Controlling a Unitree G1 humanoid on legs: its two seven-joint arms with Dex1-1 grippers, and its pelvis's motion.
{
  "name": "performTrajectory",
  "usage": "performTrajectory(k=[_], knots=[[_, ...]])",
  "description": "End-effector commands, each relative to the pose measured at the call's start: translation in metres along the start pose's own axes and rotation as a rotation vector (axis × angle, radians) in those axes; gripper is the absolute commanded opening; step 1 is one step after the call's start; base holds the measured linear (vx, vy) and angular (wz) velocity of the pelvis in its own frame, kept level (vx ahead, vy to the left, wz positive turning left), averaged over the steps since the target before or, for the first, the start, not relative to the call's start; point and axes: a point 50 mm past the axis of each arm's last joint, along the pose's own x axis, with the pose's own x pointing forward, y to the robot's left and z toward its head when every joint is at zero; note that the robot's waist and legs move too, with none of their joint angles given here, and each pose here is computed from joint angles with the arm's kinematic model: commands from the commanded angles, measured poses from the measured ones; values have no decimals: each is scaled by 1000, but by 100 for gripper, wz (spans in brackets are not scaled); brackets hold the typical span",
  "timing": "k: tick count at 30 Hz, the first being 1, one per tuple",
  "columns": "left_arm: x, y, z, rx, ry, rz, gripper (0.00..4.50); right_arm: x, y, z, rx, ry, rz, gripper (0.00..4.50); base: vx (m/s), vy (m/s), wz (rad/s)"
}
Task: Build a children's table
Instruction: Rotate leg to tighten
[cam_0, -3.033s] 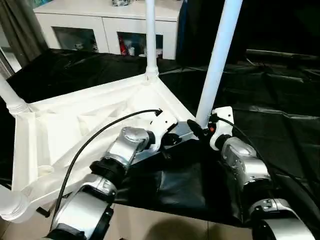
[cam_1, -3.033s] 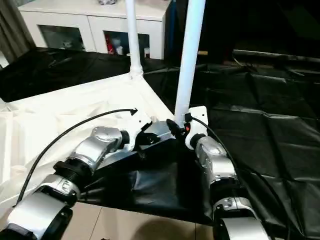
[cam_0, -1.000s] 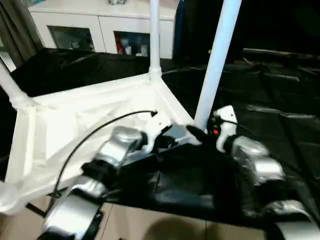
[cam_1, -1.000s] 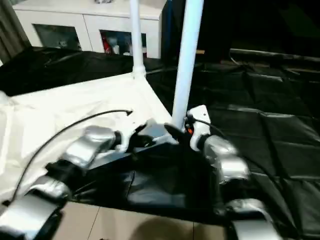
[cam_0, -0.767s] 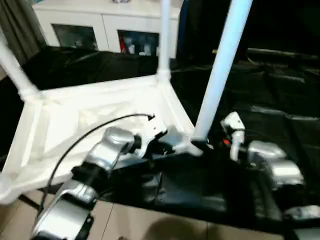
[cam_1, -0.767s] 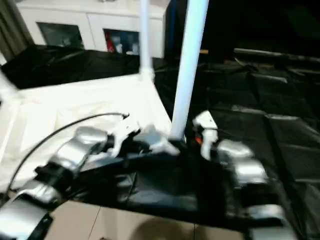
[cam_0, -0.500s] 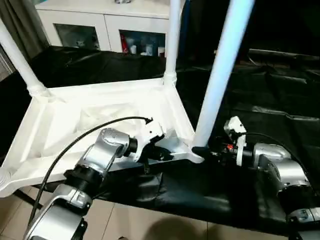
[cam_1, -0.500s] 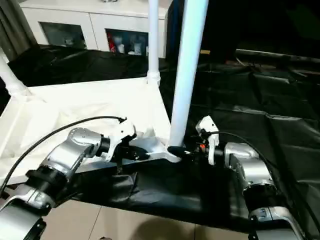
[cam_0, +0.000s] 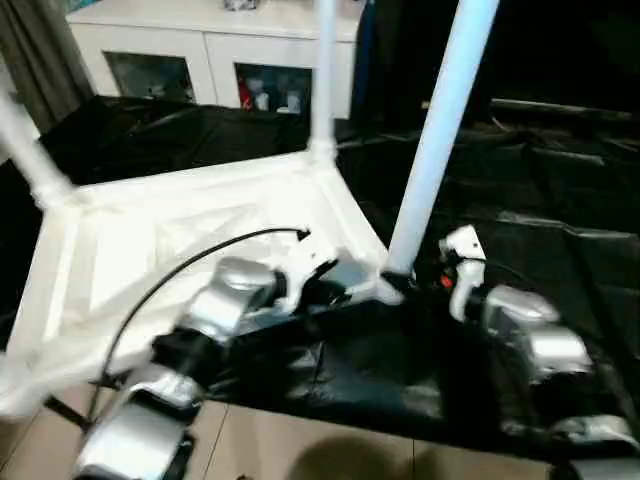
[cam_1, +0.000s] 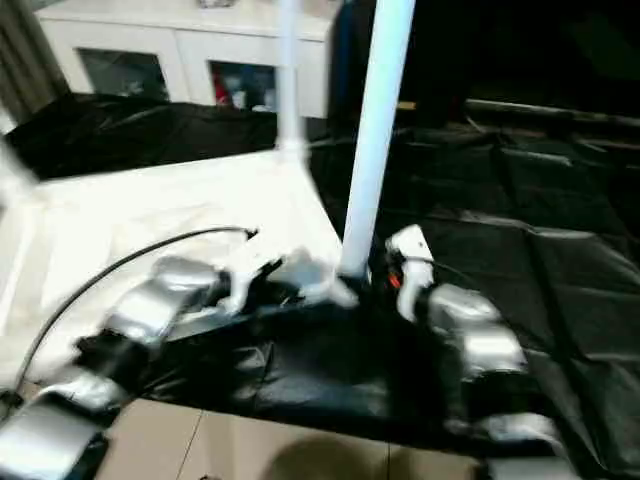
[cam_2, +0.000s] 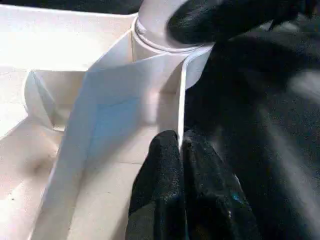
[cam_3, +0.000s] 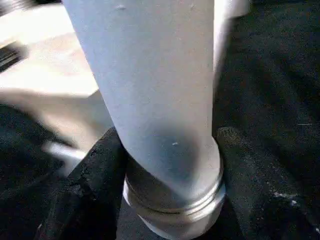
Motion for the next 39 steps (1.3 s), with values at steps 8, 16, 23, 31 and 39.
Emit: performTrajectory(k=[8, 16, 23, 31, 39], knots=[[25, -4, 29, -34, -119, 139, 0, 41, 48, -27, 67, 28, -99, 283, 0, 0, 0], [17, 0, 22, 12, -100, 98, 0, 20, 25, -14, 18, -6, 10, 367, 0, 0, 0], [8, 7, 19, 52, -96, 89, 0, -40, -17, 7, -92, 7, 155, 370, 0, 0, 0], [1, 6, 24, 123, -160, 60, 0, -65, -14, 11, -75, 19, 276, 370, 0, 0, 0], [-24, 0, 28, 69, -163, -17, 71, -38, 19, 14, -16, -41, 367, 371, 0, 0, 0]])
